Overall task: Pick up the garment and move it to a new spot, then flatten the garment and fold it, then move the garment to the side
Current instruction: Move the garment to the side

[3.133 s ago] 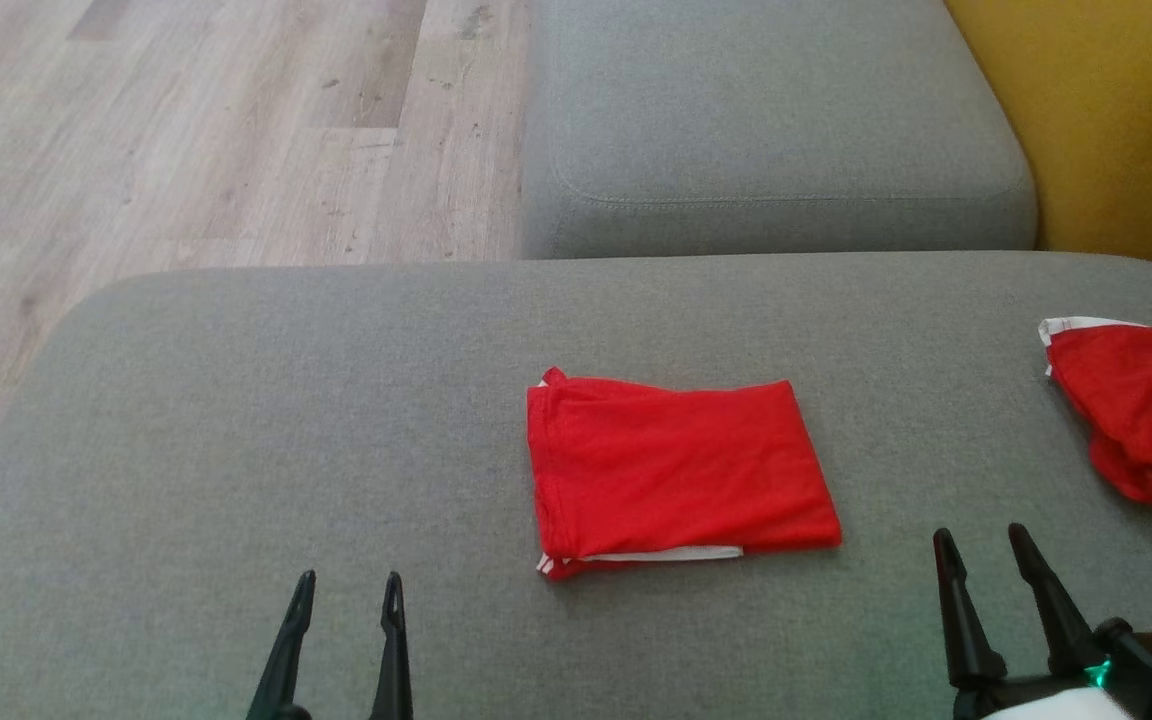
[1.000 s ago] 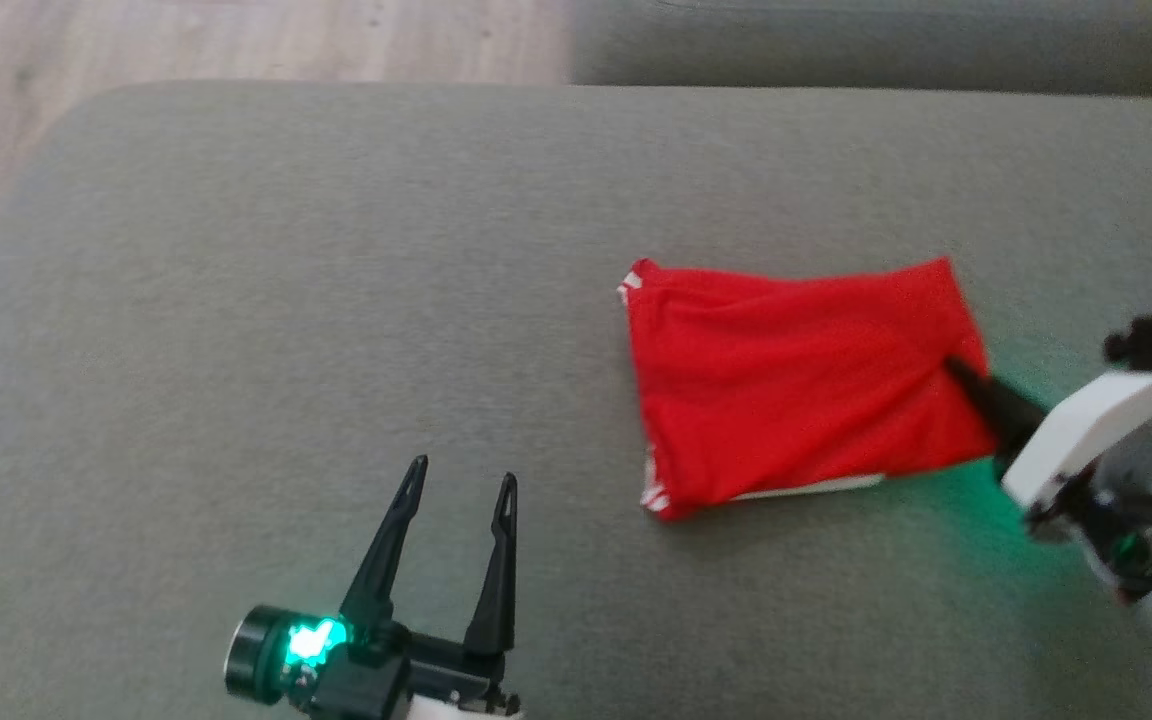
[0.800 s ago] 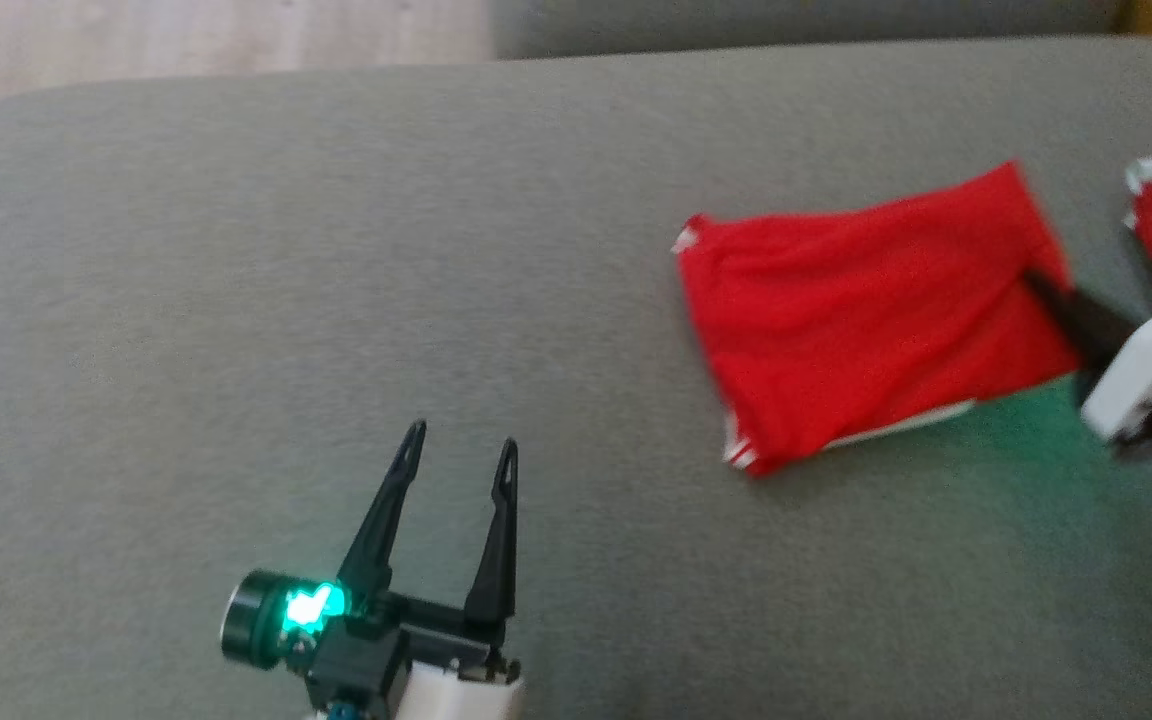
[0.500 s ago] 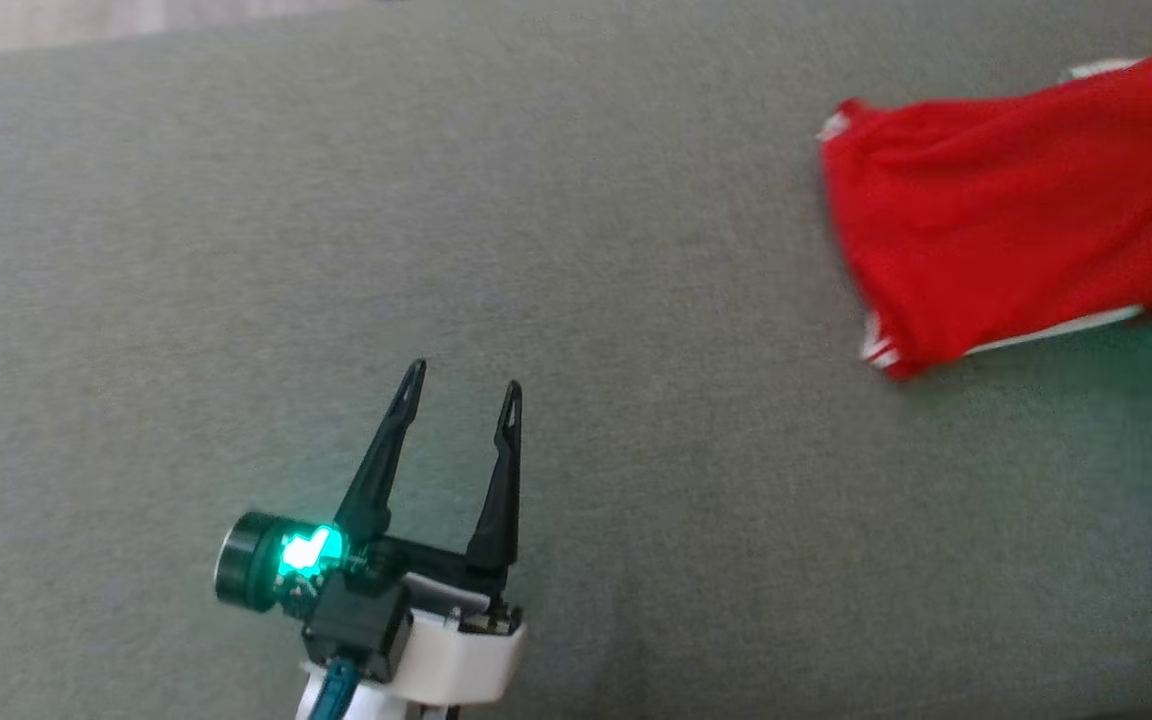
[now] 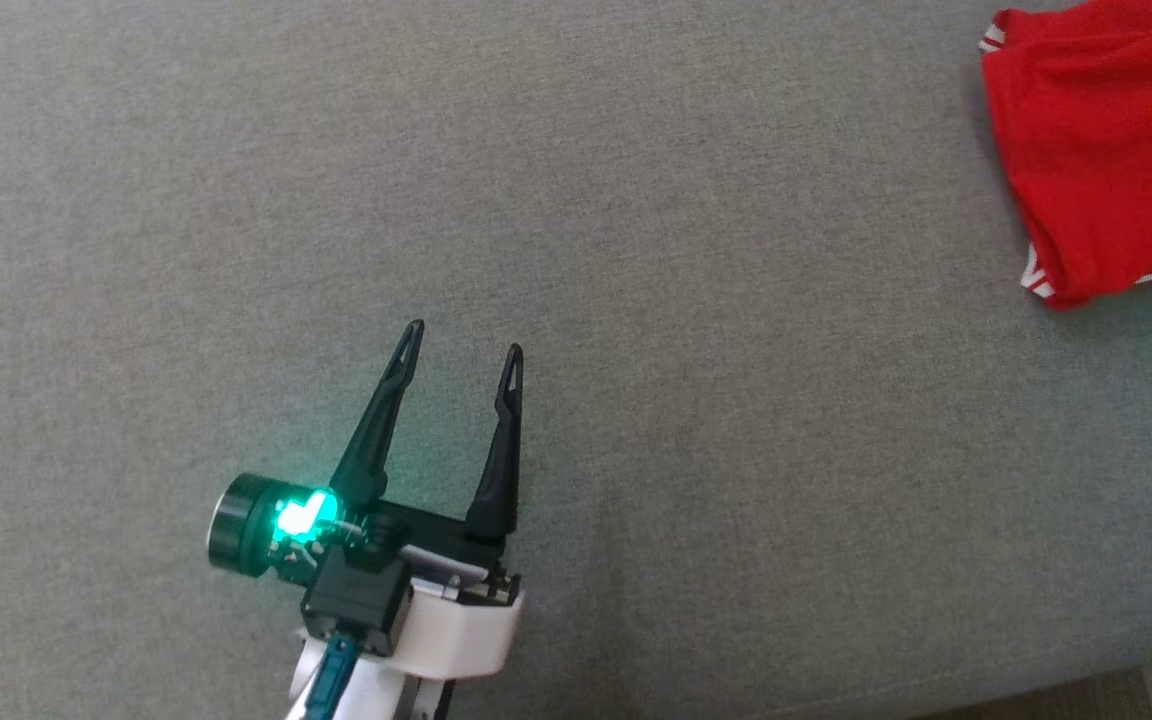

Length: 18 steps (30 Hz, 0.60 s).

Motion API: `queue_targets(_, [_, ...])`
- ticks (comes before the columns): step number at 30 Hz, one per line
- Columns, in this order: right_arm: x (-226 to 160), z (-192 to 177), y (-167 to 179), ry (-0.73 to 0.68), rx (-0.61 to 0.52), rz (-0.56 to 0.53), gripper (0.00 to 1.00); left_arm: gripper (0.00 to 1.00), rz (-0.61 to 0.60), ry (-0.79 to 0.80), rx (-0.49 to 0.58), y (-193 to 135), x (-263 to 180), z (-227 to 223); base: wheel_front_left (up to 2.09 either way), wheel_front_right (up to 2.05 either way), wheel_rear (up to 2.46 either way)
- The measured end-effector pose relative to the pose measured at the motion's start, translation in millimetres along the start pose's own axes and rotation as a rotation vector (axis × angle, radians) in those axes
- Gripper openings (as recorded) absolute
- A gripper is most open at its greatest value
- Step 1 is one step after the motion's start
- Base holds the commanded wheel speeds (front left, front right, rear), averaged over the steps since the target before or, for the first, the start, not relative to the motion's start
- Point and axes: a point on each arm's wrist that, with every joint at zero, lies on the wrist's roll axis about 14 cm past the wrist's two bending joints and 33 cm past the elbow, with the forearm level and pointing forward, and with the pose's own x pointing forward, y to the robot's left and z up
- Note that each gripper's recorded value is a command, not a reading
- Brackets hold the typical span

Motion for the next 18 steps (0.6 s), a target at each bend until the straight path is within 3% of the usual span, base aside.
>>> queue_targets(3, [-2,1,-8,-0.001,-0.019,-0.027,0.0,1.0,0.001,-0.006,0.009,0,-1,2,0.0,0.0,0.0])
queue_targets(4, [-3,1,-10,0.003,-0.023,-0.034,0.74,1.0,0.001,-0.009,0.011,0,-1,3,0.0,0.0,0.0])
queue_targets(5, [-5,1,-12,0.005,-0.031,-0.042,1.0,1.0,0.001,-0.013,0.013,1,-1,5,0.0,0.0,0.0])
queue_targets(11, [-13,11,-8,-0.057,-0.065,-0.05,1.0,1.0,0.001,-0.043,0.032,-1,-6,19,0.0,0.0,0.0])
queue_targets(18, [-20,-11,73,-0.138,0.013,0.137,1.0,1.0,0.018,-0.05,0.041,-4,-29,31,0.0,0.0,0.0])
